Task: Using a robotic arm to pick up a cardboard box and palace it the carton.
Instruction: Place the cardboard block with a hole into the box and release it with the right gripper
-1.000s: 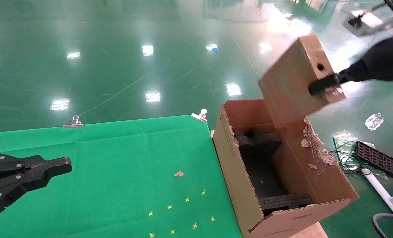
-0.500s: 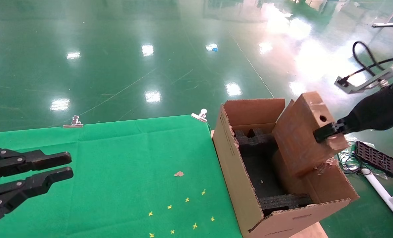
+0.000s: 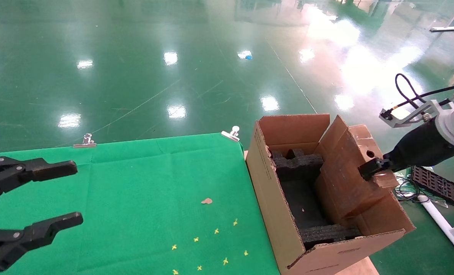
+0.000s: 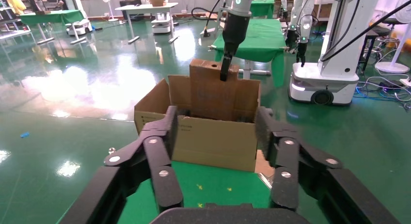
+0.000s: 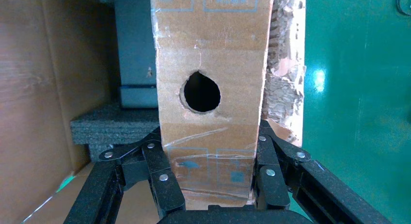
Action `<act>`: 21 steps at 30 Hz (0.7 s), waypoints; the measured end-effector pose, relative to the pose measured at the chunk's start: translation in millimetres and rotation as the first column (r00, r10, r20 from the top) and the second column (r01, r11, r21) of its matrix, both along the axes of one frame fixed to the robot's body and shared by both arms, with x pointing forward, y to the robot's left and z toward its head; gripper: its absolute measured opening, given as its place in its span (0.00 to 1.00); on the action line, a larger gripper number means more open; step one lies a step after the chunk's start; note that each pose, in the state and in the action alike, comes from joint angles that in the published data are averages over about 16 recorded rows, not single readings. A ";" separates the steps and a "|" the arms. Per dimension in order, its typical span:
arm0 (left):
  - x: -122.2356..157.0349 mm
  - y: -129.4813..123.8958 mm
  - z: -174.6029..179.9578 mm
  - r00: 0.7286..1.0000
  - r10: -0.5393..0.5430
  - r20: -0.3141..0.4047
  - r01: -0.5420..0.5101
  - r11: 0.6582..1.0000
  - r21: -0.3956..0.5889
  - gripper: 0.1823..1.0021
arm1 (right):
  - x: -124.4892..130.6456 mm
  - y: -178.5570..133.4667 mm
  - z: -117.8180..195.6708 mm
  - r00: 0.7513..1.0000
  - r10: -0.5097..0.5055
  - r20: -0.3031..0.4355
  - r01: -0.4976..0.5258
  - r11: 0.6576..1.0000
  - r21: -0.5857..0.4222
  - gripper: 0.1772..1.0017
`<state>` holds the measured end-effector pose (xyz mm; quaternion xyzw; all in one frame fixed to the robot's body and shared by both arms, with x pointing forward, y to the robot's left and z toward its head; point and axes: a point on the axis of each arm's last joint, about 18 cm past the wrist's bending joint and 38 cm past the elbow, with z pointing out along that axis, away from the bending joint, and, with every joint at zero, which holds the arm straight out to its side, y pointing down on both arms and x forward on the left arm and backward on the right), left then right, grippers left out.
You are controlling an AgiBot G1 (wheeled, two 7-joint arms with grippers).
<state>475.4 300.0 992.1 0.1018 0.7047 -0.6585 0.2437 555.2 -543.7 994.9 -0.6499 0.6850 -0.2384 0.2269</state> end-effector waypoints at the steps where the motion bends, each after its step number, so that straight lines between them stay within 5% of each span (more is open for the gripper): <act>1: 0.0 0.0 0.0 1.000 0.000 0.000 0.000 1.000 0.000 0.40 | 2.0 -0.3 -3.2 1.000 -0.004 -0.004 0.004 1.000 0.000 0.18; 13: 0.0 0.0 0.0 1.000 0.000 0.000 0.000 1.000 0.000 0.74 | 31.2 1.6 -50.7 0.999 -0.036 -0.038 0.036 0.999 -0.001 0.18; 21: 0.0 0.0 0.0 1.000 0.000 0.000 0.000 1.000 0.000 0.89 | 48.6 8.3 -84.3 0.998 -0.027 -0.052 0.027 1.000 0.006 0.18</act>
